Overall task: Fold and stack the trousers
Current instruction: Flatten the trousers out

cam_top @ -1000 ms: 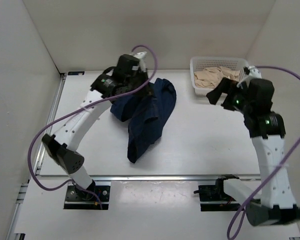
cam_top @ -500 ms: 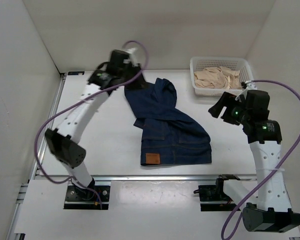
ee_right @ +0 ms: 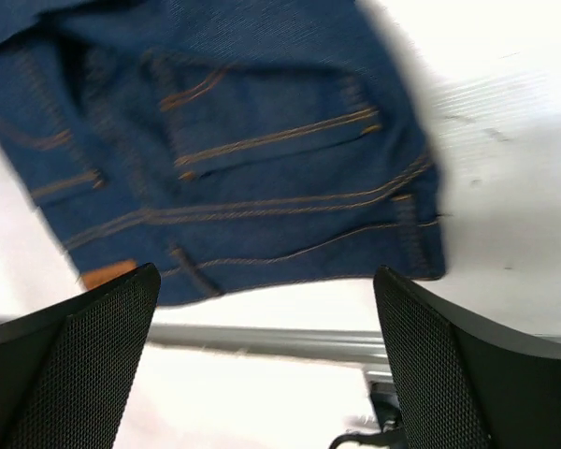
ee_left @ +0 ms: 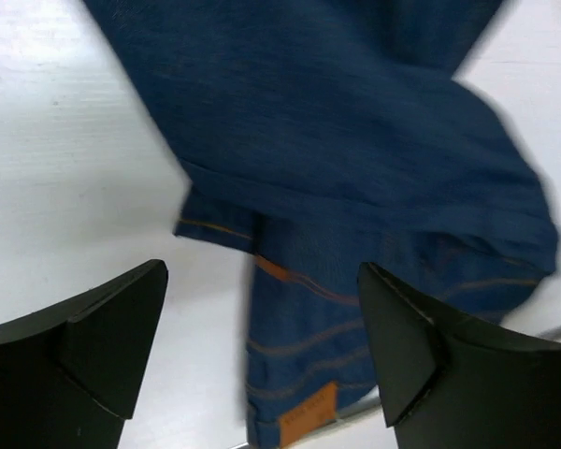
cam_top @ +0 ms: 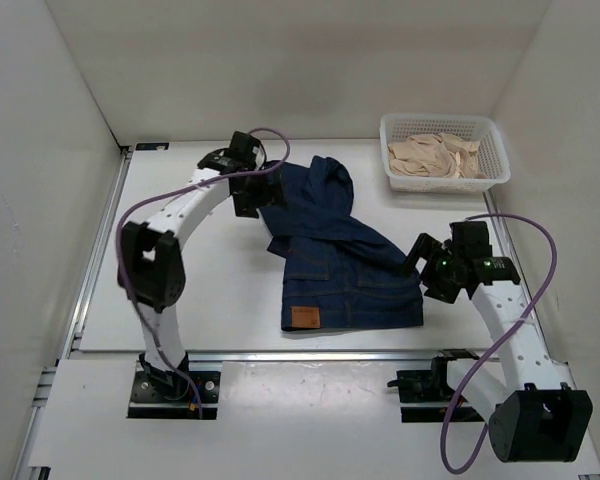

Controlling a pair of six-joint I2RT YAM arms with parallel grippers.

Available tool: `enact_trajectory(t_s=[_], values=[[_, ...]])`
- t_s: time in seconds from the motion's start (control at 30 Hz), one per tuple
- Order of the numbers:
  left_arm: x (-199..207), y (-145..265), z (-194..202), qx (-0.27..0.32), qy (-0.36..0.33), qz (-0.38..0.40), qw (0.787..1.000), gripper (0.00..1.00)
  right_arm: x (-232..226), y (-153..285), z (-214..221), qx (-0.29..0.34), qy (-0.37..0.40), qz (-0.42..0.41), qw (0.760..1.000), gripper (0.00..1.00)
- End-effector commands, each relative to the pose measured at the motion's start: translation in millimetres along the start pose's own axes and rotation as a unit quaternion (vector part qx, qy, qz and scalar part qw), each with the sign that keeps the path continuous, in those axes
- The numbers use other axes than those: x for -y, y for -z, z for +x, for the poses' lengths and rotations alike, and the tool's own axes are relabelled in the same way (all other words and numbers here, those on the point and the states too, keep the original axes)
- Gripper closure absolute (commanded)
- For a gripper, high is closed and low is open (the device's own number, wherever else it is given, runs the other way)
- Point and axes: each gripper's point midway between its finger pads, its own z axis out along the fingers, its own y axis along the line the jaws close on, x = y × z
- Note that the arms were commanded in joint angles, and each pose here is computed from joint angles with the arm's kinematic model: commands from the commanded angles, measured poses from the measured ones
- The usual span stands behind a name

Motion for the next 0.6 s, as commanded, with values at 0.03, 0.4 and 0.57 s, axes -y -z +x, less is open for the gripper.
enact_trajectory(t_s=[0.03, 0.4, 0.57], values=[[-18.8, -21.9, -10.7, -0.009, 0.024, -0.020, 0.999, 0.07, 31.3, -19.6, -7.4, 0.014, -0.010, 0.079, 0.997, 0.00], [-24.4, -86.5, -11.9, -0.064, 0.044, 0.004, 0.997, 0.18, 53.1, -73.0, -45.8, 0.013, 0.001, 0.158, 0.987, 0.13], [-27.9, -100.9, -10.7, -0.072, 0.050, -0.001, 0.996, 0.88, 39.9, -108.8, -41.0, -0.030, 0.014, 0.118, 0.992, 0.52]])
